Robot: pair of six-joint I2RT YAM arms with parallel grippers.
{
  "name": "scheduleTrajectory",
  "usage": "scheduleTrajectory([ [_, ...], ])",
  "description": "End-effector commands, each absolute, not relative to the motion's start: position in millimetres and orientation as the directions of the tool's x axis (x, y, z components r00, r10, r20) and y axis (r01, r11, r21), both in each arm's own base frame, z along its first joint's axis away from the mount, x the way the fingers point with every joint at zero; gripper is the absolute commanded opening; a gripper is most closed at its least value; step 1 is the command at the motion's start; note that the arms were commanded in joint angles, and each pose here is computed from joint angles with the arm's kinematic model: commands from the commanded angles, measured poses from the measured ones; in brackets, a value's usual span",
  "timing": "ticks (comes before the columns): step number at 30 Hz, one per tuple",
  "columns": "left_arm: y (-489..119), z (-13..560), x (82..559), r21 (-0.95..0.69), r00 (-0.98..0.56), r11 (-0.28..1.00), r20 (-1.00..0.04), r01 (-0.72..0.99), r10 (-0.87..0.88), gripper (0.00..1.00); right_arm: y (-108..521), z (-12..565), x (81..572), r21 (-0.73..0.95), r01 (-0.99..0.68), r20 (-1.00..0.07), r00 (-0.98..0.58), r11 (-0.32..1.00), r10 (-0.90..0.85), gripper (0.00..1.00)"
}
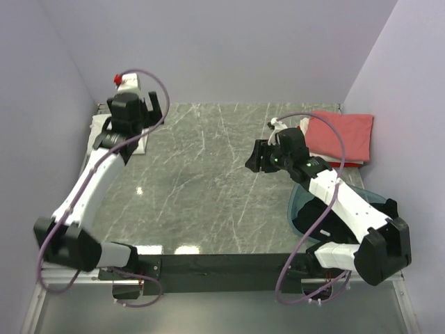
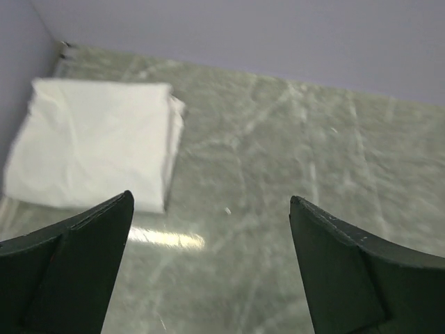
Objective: Fold and stack the t-shirts
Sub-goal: Neatly place the folded tshirt to the corner
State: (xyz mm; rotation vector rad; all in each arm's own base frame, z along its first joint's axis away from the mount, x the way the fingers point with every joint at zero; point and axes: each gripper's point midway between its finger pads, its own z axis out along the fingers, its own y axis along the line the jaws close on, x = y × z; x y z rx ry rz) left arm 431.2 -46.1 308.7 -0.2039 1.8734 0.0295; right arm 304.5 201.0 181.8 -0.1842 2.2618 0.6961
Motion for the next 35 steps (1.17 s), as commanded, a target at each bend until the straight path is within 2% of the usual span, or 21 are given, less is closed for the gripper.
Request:
scheduleTrajectory([
  [1, -70.5, 306.2, 379.7, -0.271, -0.315, 0.958, -0.905, -0.090, -0.286, 0.99, 189.5, 193.2, 305.7, 0.405, -0.311, -0.739, -0.666, 0.860, 0.108, 0.63],
  [6, -99.1, 275.8, 323.9, -0.380, -0.374, 0.925, -0.859, 0.004, -0.351, 0.99, 175.1, 196.3, 306.2, 0.380, -0.257, -0.762, -0.631, 0.889, 0.143, 0.63],
  [12, -108.2, 239.7, 288.4, -0.453, -0.398, 0.891, -0.825, 0.040, -0.402, 0.99, 152.0, 198.4, 303.7, 0.330, -0.190, -0.803, -0.571, 0.925, 0.169, 0.63],
  [23, -117.9, 243.4, 279.7, -0.456, -0.412, 0.886, -0.825, 0.081, -0.387, 0.99, 127.3, 224.1, 292.2, 0.324, -0.139, -0.862, -0.450, 0.936, 0.232, 0.63],
  [35, -118.3, 252.0, 271.0, -0.451, -0.398, 0.887, -0.835, 0.099, -0.380, 0.99, 130.9, 225.0, 284.5, 0.353, -0.159, -0.853, -0.460, 0.922, 0.247, 0.63],
])
